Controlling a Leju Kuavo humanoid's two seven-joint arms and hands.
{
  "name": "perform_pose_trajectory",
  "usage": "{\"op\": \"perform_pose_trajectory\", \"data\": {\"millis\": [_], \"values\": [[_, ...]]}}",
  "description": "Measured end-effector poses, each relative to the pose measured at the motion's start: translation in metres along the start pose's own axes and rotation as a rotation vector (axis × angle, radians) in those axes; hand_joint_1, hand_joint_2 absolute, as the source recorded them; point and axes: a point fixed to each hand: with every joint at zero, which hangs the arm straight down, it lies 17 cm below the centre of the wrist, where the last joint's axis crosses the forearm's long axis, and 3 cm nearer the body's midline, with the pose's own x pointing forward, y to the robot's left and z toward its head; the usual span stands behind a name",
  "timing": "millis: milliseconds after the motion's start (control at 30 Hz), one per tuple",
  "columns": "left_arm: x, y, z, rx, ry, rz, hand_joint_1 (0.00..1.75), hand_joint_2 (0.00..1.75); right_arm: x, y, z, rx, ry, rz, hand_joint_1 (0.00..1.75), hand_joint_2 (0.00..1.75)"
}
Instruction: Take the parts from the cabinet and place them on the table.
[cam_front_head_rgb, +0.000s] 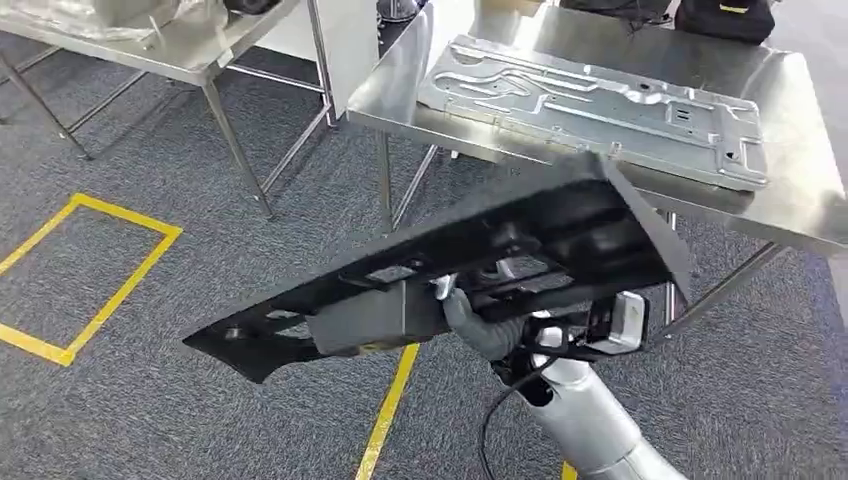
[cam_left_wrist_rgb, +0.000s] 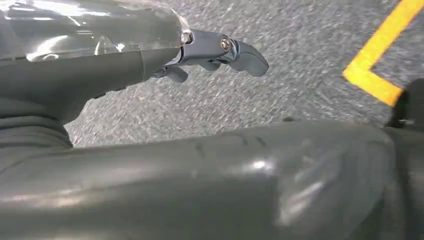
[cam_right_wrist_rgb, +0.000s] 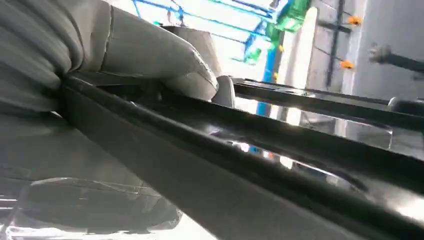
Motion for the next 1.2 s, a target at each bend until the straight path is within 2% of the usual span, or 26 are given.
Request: {"op": "perform_pose_trajectory", "data": {"millis": [400, 1200], "values": [[-0.001, 0.0, -0.001, 0.003, 0.019, -0.024, 0.0, 0.0, 0.021, -0.002, 0.021, -0.082, 0.014, 0.038, 1.75, 1.75], [0.004, 0.003, -0.004, -0.014, 0.012, -0.016, 0.0, 0.0, 0.034, -0.023, 0.043, -0.095, 0.006, 0.076, 1.75, 1.75]]}}
